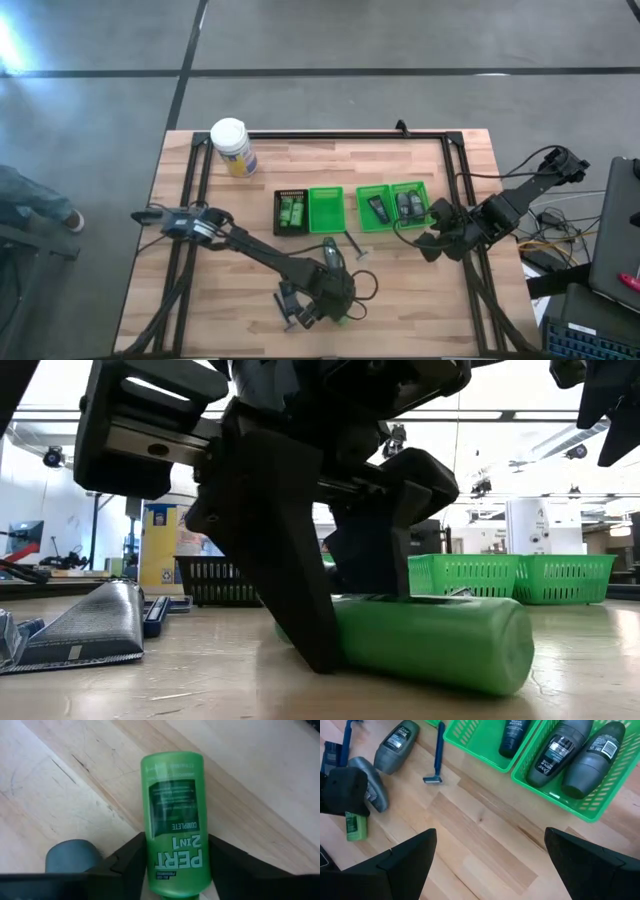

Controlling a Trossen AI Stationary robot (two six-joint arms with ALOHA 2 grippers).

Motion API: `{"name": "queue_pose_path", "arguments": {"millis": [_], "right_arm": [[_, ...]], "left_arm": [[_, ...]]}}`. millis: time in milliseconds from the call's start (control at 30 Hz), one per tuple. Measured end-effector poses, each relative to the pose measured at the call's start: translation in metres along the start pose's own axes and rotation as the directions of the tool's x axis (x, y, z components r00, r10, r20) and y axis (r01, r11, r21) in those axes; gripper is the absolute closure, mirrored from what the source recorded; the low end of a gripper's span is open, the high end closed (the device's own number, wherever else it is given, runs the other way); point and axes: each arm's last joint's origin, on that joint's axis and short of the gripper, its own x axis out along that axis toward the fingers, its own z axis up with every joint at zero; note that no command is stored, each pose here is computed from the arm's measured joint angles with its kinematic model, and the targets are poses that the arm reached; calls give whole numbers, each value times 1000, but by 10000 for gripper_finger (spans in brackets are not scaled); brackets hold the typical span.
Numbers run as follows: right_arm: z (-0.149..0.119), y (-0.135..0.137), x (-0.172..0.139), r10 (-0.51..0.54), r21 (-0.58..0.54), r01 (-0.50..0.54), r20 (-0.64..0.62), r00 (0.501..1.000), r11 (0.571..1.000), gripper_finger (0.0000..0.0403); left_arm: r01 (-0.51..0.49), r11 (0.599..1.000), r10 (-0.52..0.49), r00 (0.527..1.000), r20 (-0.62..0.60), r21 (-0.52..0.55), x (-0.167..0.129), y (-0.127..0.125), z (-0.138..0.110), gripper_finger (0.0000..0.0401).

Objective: Pick & Place Travel size toiletries
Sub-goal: Put the green shampoo into the black bin

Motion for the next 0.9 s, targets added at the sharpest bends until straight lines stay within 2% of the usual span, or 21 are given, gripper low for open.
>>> {"name": "queue_pose_path", "arguments": {"millis": [133, 233, 300, 400, 500, 567, 667, 767, 800, 867, 900], "right_arm": [[0, 0, 0, 0, 0, 0, 0, 1000, 1000, 35], [0, 0, 0, 0, 0, 0, 0, 1000, 1000, 35], [0, 0, 0, -1, 0, 1, 0, 1000, 1000, 35], [0, 0, 0, -4, -1, 4, 1, 1000, 1000, 35], [0, 0, 0, -4, -5, 4, 7, 1000, 1000, 35], [0, -1, 0, -5, -5, 5, 9, 1000, 1000, 35], [0, -1, 0, -8, -8, 9, 11, 1000, 1000, 35], [1, -1, 0, -10, -10, 10, 19, 1000, 1000, 35], [1, -1, 0, -9, -6, 9, 28, 1000, 1000, 35], [1, -1, 0, -10, 2, 10, 39, 999, 1000, 35], [1, -1, 0, -10, 2, 10, 44, 999, 1000, 35]], "left_arm": [[4, 999, -5, 1000, -10, -38, -4, 0, -1, 251], [-14, 987, 8, 999, -34, -162, -17, 3, -3, 251], [-44, 962, 33, 998, -45, -270, -34, 7, -3, 245], [-131, 892, 121, 991, -51, -432, -70, 12, -4, 235], [-206, 771, 219, 974, -52, -602, -104, 16, -11, 239], [-243, 634, 301, 952, -55, -734, -129, 19, -19, 247], [-276, 307, 422, 897, -129, -911, -166, 23, -42, 252], [-252, -11, 502, 835, -223, -968, -189, 20, -76, 250], [-227, -105, 528, 813, -248, -968, -193, 18, -88, 248], [-147, -250, 550, 792, -265, -957, -197, 15, -112, 246], [-102, -300, 555, 790, -260, -949, -196, 14, -124, 246]]}}
